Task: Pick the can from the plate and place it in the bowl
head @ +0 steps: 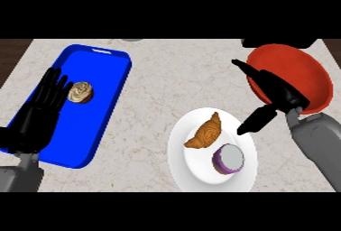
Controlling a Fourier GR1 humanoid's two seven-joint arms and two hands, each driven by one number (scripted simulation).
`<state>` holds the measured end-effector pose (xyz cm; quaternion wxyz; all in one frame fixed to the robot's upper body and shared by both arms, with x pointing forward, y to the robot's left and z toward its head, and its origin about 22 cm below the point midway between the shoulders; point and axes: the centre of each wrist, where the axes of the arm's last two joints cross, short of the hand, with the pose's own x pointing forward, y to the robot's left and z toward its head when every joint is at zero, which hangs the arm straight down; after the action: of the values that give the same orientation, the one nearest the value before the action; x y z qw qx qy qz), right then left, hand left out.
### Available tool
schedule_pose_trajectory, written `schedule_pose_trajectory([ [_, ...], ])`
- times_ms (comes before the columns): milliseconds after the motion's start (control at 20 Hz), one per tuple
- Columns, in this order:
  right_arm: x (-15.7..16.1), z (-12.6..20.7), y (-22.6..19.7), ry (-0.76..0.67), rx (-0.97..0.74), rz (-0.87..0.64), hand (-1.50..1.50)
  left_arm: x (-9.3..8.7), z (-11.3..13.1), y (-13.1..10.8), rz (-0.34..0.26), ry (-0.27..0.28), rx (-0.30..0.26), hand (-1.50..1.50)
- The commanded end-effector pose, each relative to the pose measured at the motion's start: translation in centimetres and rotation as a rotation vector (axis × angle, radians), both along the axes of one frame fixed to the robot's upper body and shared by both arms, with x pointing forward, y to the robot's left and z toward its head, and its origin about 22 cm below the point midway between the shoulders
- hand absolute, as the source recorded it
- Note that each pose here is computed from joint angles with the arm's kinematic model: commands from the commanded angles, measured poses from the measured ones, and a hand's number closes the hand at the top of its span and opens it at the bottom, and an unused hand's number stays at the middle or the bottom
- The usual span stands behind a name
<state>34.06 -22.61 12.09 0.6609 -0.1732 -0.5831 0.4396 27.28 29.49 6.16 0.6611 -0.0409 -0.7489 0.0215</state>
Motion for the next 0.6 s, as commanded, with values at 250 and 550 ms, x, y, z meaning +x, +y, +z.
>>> schedule_pose_trajectory([
  [250,2.1,3.2,3.2,0.466,-0.505,0.302,-1.5,1.0,0.4,-1.6,-0.014,-0.019,0.006,0.0],
  [550,3.9,6.1,8.4,0.544,-0.489,0.304,-1.5,0.0,0.9,-1.3,0.001,0.005,0.007,0.0],
])
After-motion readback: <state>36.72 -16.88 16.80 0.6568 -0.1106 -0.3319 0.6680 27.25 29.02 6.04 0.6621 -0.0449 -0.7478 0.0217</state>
